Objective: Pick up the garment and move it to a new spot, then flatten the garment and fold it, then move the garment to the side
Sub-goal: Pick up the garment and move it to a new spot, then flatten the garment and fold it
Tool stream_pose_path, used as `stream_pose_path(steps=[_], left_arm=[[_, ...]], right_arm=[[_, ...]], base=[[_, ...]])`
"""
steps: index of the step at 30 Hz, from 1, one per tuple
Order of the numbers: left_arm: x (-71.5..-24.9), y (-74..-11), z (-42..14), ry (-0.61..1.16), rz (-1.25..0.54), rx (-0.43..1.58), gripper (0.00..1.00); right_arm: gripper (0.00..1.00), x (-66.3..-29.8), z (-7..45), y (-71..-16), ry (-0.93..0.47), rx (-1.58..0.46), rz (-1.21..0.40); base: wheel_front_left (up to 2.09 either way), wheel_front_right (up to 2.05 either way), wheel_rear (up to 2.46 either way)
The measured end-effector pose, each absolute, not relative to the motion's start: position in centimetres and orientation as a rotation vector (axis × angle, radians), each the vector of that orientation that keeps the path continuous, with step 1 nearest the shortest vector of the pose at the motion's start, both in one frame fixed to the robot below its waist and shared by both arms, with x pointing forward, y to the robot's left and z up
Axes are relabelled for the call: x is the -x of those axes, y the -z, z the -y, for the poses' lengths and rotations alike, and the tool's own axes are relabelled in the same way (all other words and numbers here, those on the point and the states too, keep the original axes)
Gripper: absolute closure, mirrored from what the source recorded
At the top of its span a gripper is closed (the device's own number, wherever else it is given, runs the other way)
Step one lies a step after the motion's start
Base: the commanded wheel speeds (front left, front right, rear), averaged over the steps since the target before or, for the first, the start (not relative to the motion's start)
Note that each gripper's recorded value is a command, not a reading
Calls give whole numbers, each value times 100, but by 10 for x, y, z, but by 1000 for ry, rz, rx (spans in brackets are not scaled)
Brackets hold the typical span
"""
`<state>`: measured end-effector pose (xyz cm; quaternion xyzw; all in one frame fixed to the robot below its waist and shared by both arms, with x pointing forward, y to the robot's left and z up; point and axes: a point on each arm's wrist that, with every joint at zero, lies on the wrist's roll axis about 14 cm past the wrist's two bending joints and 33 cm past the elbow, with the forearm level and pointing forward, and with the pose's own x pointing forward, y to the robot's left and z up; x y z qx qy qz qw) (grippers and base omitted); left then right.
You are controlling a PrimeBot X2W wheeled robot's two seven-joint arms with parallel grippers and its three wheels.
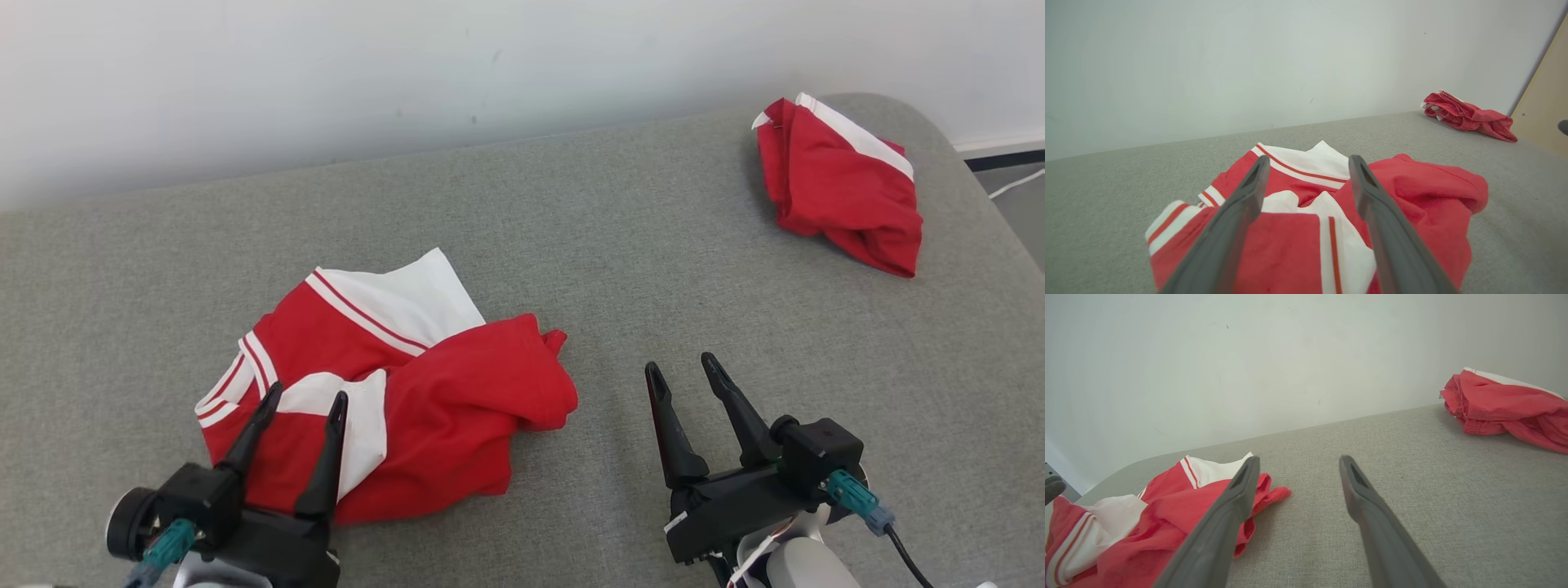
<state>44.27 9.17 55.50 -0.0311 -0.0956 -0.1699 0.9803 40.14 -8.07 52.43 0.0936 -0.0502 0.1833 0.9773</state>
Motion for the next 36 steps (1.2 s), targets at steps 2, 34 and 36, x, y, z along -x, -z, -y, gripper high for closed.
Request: stream_pose_path(steps=[2, 34, 36], left_arm=[[-447, -551, -90, 351, 173, 53, 0], [-422, -579, -190, 47, 265, 33, 0], [-416, -581, -195, 21, 275, 45, 0]], right_arm=[[0, -401, 82, -524, -365, -188, 101], [0, -398, 67, -521, -409, -195, 85], [0, -398, 64, -519, -421, -193, 78]], base=[[0, 0, 0], [0, 0, 0], [0, 0, 0]])
